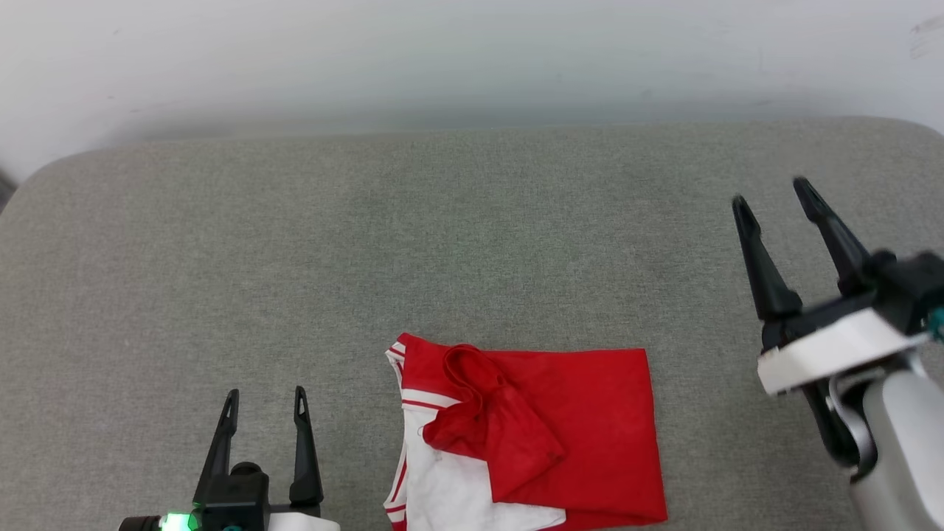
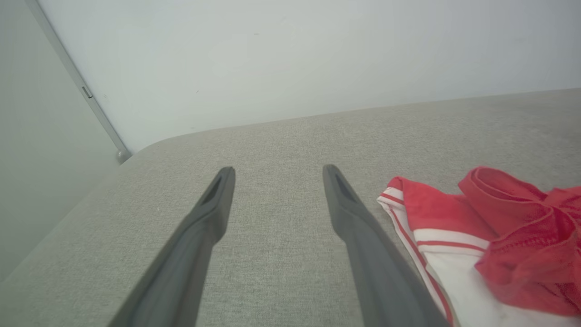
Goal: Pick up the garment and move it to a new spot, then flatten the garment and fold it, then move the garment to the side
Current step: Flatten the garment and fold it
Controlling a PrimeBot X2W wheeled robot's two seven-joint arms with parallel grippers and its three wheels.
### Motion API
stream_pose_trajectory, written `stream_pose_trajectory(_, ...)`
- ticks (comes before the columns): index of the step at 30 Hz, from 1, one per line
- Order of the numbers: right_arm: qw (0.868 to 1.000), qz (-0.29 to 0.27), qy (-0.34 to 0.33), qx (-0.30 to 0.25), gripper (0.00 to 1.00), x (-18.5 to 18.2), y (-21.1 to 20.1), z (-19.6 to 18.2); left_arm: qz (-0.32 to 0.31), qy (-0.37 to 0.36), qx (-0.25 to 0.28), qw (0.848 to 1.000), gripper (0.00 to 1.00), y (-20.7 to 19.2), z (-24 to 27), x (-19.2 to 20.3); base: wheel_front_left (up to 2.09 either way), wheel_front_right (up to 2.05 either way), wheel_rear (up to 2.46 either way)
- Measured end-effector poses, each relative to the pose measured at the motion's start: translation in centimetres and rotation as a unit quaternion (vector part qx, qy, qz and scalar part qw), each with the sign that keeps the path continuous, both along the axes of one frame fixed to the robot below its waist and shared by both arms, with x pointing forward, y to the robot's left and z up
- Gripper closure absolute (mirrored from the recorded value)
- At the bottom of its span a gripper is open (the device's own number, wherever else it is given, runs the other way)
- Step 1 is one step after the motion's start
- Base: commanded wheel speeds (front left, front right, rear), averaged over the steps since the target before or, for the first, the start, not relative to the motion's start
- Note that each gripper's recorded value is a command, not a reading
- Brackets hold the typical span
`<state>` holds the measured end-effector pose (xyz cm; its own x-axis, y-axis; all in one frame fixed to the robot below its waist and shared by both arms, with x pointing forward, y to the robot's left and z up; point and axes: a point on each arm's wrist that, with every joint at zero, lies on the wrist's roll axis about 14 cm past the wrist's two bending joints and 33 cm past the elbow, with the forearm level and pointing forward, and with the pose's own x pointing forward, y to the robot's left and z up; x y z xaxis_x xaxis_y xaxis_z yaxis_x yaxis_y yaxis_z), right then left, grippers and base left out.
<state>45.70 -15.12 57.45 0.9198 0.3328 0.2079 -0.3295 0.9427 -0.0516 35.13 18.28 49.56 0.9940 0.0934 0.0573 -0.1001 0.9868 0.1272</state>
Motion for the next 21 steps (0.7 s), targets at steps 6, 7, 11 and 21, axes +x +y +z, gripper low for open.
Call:
stream_pose_trajectory(6,0.999,-0.045,0.008,0.022,0.0,-3.7,-0.9,-2.0,-0.006,-0.002,-0.004,1.0,0.0,-0.3,0.1,-0.2,0.0,0.0,0.0)
stream_pose_trajectory(7,0.998,-0.051,0.011,0.024,0.0,-4.2,-1.0,-2.3,-0.006,-0.002,-0.004,1.0,0.0,-0.3,0.1,-0.3,0.0,0.0,0.0)
stream_pose_trajectory(11,0.997,-0.07,0.023,0.04,0.0,-6.2,-1.2,-3.3,-0.005,0.0,-0.006,1.0,0.0,-0.3,0.1,-1.0,0.0,0.0,0.0)
stream_pose_trajectory(21,0.992,-0.091,0.056,0.069,0.0,-10.0,-1.1,-5.4,0.0,-0.001,-0.008,1.0,0.0,0.1,0.1,-2.6,0.0,0.0,0.0)
